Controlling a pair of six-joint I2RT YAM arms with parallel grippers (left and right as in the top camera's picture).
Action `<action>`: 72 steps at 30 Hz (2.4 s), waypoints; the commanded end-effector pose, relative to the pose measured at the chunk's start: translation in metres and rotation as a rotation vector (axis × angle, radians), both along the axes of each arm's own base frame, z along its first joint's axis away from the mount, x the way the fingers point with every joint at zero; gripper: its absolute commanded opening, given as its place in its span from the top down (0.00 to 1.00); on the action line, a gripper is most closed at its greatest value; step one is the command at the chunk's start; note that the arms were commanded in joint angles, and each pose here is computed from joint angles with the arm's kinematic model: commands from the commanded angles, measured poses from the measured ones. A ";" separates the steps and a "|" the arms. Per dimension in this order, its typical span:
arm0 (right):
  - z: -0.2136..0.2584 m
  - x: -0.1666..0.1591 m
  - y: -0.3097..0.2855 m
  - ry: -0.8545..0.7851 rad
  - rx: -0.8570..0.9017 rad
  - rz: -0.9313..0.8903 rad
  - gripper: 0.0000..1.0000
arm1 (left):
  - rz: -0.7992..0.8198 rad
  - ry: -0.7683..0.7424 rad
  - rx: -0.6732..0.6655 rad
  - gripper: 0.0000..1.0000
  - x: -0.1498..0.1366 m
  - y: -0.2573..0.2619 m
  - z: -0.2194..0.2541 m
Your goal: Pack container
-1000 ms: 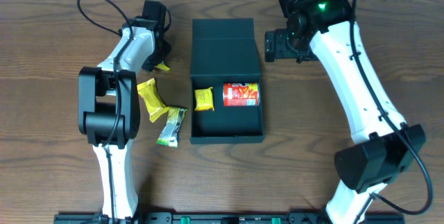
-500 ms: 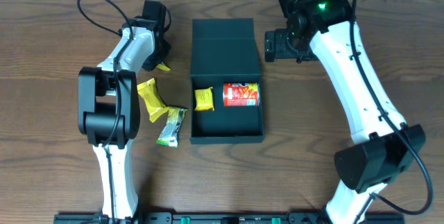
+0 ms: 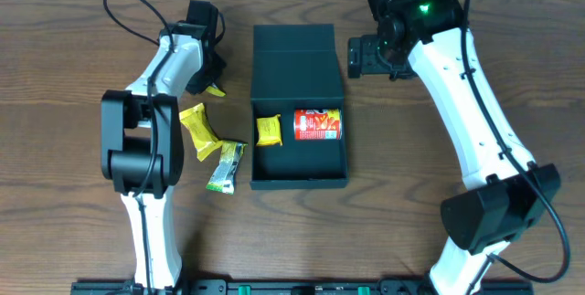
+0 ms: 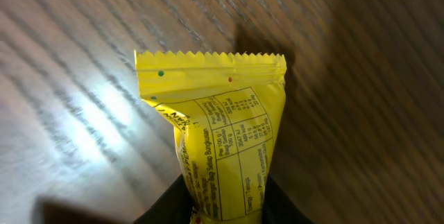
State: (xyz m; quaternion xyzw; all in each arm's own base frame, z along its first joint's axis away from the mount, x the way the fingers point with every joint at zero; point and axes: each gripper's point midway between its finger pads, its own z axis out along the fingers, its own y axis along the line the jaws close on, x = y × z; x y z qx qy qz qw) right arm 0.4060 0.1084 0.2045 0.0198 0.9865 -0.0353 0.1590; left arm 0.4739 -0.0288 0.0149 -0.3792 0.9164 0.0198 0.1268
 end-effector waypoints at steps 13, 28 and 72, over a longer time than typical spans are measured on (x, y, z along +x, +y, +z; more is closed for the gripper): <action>0.012 0.019 0.002 -0.092 0.016 -0.005 0.01 | -0.412 -0.033 0.009 0.74 -0.030 -0.038 0.096; 0.025 0.043 -0.055 -0.187 -0.129 -0.109 0.01 | -0.776 0.130 0.046 0.77 -0.104 -0.117 0.111; 0.022 0.040 -0.082 -0.154 -0.136 -0.141 0.01 | -0.723 0.146 0.096 0.79 -0.153 -0.188 0.049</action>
